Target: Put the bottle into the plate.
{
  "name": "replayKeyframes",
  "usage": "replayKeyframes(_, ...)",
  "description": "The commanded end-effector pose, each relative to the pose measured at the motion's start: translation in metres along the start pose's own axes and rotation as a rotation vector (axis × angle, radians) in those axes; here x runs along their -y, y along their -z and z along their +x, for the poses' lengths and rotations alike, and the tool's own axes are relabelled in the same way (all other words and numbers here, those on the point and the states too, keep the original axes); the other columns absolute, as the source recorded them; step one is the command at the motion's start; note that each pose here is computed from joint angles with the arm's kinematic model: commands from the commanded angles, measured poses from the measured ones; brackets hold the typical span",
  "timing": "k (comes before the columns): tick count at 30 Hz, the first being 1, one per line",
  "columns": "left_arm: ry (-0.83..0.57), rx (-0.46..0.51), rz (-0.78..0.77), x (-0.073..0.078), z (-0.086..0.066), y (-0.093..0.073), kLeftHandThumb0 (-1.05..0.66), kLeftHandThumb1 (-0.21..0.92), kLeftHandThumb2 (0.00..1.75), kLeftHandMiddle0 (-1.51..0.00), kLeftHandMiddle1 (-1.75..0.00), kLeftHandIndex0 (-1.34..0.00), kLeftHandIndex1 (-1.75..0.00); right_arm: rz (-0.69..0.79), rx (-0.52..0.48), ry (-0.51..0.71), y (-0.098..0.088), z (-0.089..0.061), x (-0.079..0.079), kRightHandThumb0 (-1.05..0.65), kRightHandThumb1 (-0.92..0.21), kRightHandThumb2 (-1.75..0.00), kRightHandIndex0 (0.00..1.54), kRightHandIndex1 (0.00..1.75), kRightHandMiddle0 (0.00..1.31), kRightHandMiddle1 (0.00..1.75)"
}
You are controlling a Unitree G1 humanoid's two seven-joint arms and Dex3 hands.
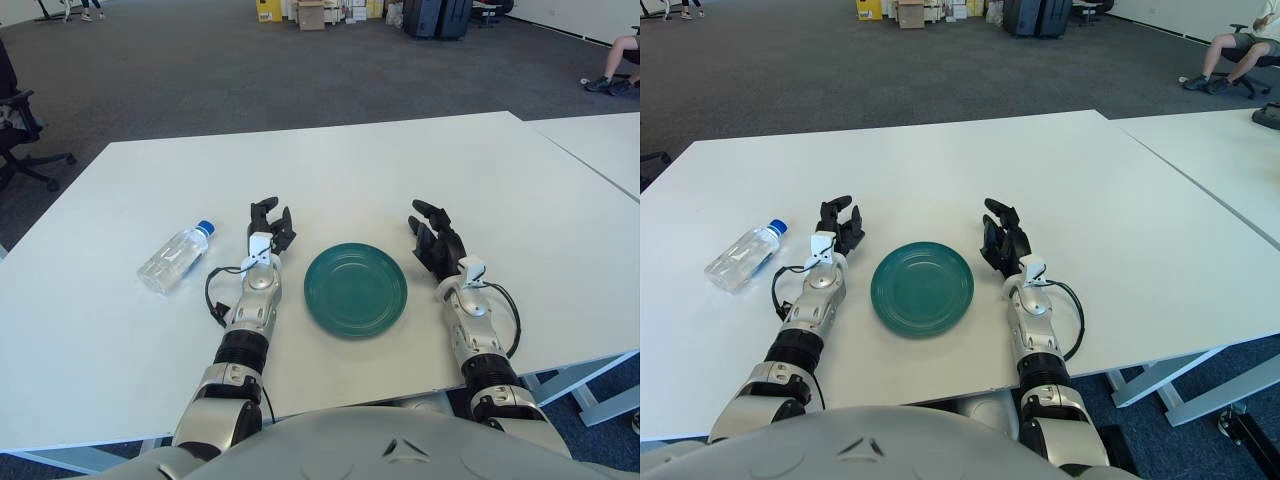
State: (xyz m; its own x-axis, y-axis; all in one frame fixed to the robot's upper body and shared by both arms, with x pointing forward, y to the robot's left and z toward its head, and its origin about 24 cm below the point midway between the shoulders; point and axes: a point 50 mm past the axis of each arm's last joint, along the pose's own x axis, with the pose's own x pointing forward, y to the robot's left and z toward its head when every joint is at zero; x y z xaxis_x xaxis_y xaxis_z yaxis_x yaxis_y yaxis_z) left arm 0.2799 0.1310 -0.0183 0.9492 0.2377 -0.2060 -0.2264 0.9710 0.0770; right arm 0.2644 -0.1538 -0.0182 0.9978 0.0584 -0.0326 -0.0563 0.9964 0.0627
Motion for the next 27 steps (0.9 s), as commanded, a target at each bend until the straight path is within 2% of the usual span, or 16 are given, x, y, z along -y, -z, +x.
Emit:
replayKeyframes(1, -0.040, -0.044, 0.061, -0.0112, -0.0030, 0.0167, -0.75, 0.92, 0.72, -0.48, -0.59, -0.20, -1.09, -0.021, -0.019, -0.021, 0.0012, 0.0032, -0.0044, -0.61, -0.92, -0.76, 0.32, 0.01, 0.00, 0.78)
replayKeyframes(27, -0.017, -0.003, 0.054, -0.0119, -0.0036, 0.0245, -0.76, 0.92, 0.71, -0.45, -0.53, -0.20, -1.12, -0.051, -0.050, -0.038, 0.0030, 0.0057, -0.0080, -0.64, -0.92, -0.78, 0.31, 0.00, 0.00, 0.78)
